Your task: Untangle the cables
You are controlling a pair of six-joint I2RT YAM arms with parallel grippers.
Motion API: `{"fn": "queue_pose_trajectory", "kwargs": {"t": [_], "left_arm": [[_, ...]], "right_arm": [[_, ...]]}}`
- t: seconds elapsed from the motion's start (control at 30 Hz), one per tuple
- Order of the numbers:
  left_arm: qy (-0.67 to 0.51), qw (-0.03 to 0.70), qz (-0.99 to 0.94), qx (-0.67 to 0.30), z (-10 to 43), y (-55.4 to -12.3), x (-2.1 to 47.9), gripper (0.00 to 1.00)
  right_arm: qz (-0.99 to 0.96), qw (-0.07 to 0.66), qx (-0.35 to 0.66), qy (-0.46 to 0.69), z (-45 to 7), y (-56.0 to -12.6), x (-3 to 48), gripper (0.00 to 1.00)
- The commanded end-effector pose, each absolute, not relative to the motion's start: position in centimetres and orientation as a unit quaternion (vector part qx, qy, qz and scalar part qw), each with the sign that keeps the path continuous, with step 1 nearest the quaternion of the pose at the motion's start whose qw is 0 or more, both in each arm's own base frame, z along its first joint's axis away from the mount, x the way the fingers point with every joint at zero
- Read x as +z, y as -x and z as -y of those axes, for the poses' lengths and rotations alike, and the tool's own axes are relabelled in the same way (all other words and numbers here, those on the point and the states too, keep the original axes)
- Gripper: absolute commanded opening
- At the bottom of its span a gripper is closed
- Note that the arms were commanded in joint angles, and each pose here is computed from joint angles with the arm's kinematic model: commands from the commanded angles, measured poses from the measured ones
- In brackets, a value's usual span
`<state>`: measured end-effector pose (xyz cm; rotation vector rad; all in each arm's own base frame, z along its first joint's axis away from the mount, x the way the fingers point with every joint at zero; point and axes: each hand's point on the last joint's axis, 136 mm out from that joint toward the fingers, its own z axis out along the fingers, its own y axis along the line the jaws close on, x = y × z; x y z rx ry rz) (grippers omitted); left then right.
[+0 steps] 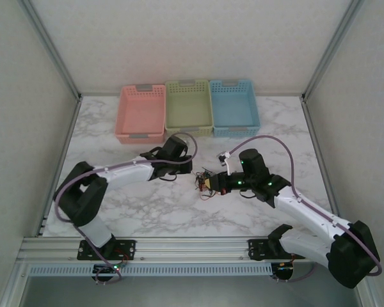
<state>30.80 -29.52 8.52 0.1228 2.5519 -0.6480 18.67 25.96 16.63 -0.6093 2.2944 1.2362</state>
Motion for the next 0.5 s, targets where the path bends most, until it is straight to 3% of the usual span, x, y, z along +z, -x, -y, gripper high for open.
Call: {"fn": "queue_pose_trajectory", "kwargs": {"t": [0.0,0.23,0.47], "left_arm": [[-0.011,0.291,-0.937,-0.194,25.7,-30.9,10.5,0.0],[0.064,0.334,-0.929,-0.147,17.9,-28.4,14.5,0.0],[0.135,0.375,-0.912,-0.099,9.8,-24.2,19.4,0.0]], "right_arm": [[-0.836,0.271,0.425,0.218,-25.4,-19.6,18.5,0.0],[-0.89,0.304,0.311,0.137,-21.8,-22.8,17.2,0.0],[-0.91,0.318,0.26,0.058,-18.0,-25.8,16.6,0.0]]}}
